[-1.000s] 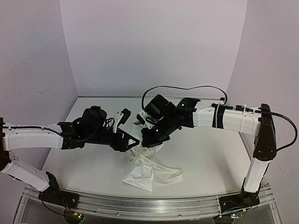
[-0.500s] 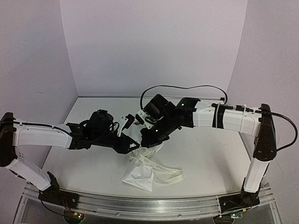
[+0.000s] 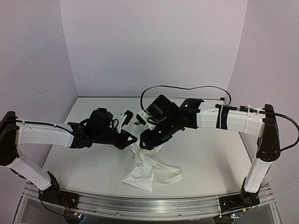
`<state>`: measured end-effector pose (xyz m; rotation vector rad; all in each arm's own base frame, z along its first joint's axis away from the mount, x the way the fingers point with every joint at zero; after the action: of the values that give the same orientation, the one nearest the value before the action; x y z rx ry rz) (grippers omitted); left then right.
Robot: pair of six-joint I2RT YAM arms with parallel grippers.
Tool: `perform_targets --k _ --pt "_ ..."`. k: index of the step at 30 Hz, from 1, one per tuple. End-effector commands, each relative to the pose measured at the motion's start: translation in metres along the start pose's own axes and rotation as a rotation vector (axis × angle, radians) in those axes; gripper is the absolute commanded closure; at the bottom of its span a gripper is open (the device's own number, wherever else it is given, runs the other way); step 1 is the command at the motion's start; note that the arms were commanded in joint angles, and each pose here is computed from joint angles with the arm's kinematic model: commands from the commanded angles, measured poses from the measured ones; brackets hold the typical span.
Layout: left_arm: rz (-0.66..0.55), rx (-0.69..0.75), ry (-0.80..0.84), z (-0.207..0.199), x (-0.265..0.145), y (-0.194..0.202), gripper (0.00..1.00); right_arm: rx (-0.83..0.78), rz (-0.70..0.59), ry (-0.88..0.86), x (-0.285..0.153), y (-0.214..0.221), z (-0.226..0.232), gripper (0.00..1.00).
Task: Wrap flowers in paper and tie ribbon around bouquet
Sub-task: Cross the half-tied ribbon over the folded bouquet.
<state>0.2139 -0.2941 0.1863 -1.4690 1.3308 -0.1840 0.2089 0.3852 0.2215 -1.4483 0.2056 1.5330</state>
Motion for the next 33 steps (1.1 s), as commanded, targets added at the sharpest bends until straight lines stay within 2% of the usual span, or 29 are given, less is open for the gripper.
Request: perform_targets --k 1,5,7,16,21,33 --pt "-0.094 -0.049 -0.012 0.002 -0.009 -0.015 1.0 -0.067 -0.166 -0.007 -0.024 0.006 -0.003 0.43" --pt "-0.077 -0.077 -0.004 0.004 -0.008 -0.008 1.0 -0.142 -0.279 -0.008 -0.008 0.025 -0.016 0.35" --pt "-0.075 -0.086 -0.002 0.004 -0.009 -0.006 1.0 -0.182 -0.287 -0.005 0.006 0.04 -0.023 0.34" --pt "-0.088 -0.077 -0.016 0.005 -0.019 -0.012 1.0 -0.345 -0.182 0.025 0.043 0.074 -0.044 0.33" --pt "-0.083 -0.071 -0.022 0.006 -0.022 -0.012 1.0 -0.196 -0.131 -0.069 0.05 0.076 -0.064 0.36" --pt "-0.083 -0.058 -0.021 0.004 -0.025 -0.019 1.0 -0.183 -0.062 -0.132 0.066 0.095 -0.067 0.37"
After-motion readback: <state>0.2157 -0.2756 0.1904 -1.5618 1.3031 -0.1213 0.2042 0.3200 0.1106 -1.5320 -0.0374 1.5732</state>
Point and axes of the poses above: each gripper's point midway between its finger pads, its own x axis out along the fingers, its own z axis along the line the jaws close on, y = z × x, the point moved 7 cm from there along -x, back along the fingers, and after that the axes turned 1 degree about x, right-handed, at the moved point
